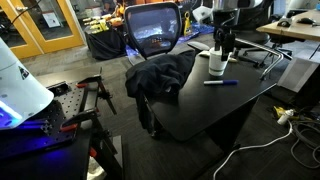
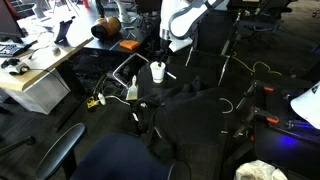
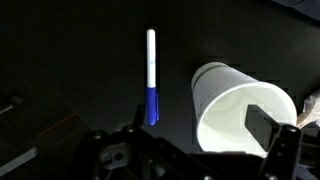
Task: Place the cup on the opposite side of the marker
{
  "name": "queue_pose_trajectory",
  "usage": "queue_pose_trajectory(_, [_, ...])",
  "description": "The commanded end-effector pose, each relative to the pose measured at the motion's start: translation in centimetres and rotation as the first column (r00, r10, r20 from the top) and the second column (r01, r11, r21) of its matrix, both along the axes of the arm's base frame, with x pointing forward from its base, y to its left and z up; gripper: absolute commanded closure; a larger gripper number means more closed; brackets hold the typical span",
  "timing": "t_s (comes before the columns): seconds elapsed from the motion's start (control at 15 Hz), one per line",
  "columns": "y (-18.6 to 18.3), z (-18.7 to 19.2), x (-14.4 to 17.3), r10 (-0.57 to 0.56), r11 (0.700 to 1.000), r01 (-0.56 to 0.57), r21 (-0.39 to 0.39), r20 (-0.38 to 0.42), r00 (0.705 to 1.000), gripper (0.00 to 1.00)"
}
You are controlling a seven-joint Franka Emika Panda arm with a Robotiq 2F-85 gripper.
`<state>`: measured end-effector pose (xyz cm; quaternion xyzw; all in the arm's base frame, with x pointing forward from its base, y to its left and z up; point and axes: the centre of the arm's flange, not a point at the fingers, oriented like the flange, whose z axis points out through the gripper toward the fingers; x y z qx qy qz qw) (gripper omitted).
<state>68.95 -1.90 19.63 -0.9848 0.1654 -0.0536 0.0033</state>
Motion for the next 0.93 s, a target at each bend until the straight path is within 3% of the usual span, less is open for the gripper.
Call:
queue_pose_trajectory(0.0, [-0.28,-0.48,1.09,-0.011,1.0,0.011,0.009,-0.019,1.0,0.0])
queue_pose_trajectory(0.07, [-0.36,-0.7,1.11,-0.013,1.0,0.013,0.008,-0.021,1.0,0.0])
queue_pose_trajectory(0.13, [-0.41,-0.91,1.16,-0.016,1.0,0.016,0.009,-0.025,1.0,0.25])
queue_pose_trajectory(0.2, [-0.42,-1.14,1.16,-0.019,1.0,0.019,0.0,-0.024,1.0,0.26])
queue_pose_trajectory(0.87, [-0.49,-1.21,1.68,-0.02,1.0,0.02,0.006,-0.023,1.0,1.0])
